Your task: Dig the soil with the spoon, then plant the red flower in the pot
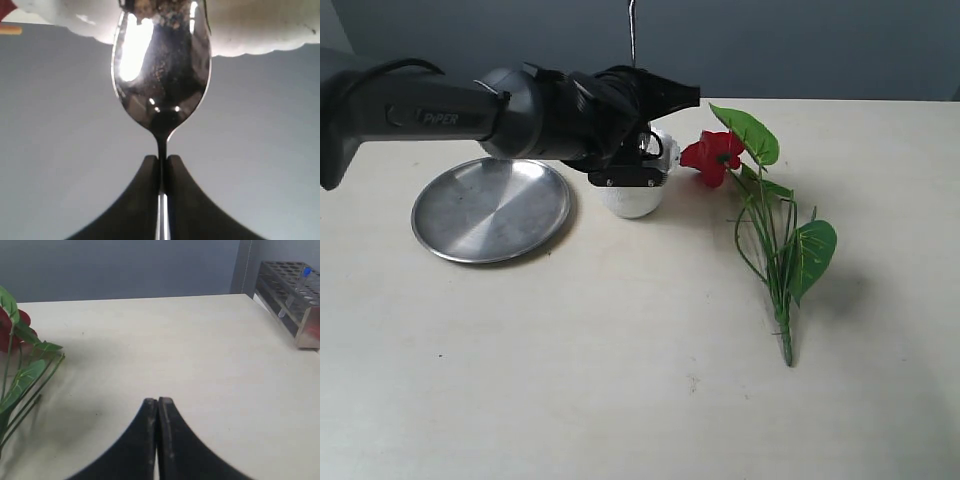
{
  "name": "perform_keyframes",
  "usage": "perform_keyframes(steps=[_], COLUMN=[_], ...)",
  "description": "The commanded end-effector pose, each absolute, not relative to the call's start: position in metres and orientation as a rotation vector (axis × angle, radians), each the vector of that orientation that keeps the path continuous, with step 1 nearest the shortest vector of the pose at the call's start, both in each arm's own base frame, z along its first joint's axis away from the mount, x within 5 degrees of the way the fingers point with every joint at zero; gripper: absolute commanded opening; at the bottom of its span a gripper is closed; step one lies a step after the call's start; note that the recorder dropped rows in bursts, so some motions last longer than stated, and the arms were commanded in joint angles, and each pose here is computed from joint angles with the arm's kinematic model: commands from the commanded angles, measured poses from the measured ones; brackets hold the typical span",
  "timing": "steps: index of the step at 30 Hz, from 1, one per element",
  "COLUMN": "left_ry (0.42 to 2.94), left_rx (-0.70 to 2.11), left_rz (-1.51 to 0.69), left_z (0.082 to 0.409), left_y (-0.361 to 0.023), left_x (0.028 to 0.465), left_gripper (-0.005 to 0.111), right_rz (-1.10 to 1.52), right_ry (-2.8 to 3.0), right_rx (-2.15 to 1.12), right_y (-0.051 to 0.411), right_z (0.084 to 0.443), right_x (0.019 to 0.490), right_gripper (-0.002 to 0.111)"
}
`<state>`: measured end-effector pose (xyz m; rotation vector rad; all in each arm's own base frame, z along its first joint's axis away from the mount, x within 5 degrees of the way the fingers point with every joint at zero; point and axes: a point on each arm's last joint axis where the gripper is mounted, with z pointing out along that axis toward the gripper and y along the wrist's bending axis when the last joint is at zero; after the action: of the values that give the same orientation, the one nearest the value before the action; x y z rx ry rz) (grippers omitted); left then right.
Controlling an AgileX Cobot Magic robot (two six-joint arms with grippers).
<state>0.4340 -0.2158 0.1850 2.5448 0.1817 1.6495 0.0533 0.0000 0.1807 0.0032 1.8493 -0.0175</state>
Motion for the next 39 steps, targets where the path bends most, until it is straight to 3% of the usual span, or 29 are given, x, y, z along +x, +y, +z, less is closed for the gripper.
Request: perform_keyframes(steps=[1, 39], left_ry=[0.197, 0.178], left_rx=[2.531, 2.673], left_rz=[1.653, 1.593], left_z=[0.191, 0.147], left_y=[-0.21, -0.205], left_x=[0.437, 0.427], left_gripper=[0.0, 0.0], right_rz=[-0.018, -0.018], right_ry=[1.843, 1.843], right_rx=[0.0, 0.0], right_y=[0.0, 0.0], right_z=[0.181, 0.181], right_x=[0.053, 0.053], right_gripper=[0.0, 0.0])
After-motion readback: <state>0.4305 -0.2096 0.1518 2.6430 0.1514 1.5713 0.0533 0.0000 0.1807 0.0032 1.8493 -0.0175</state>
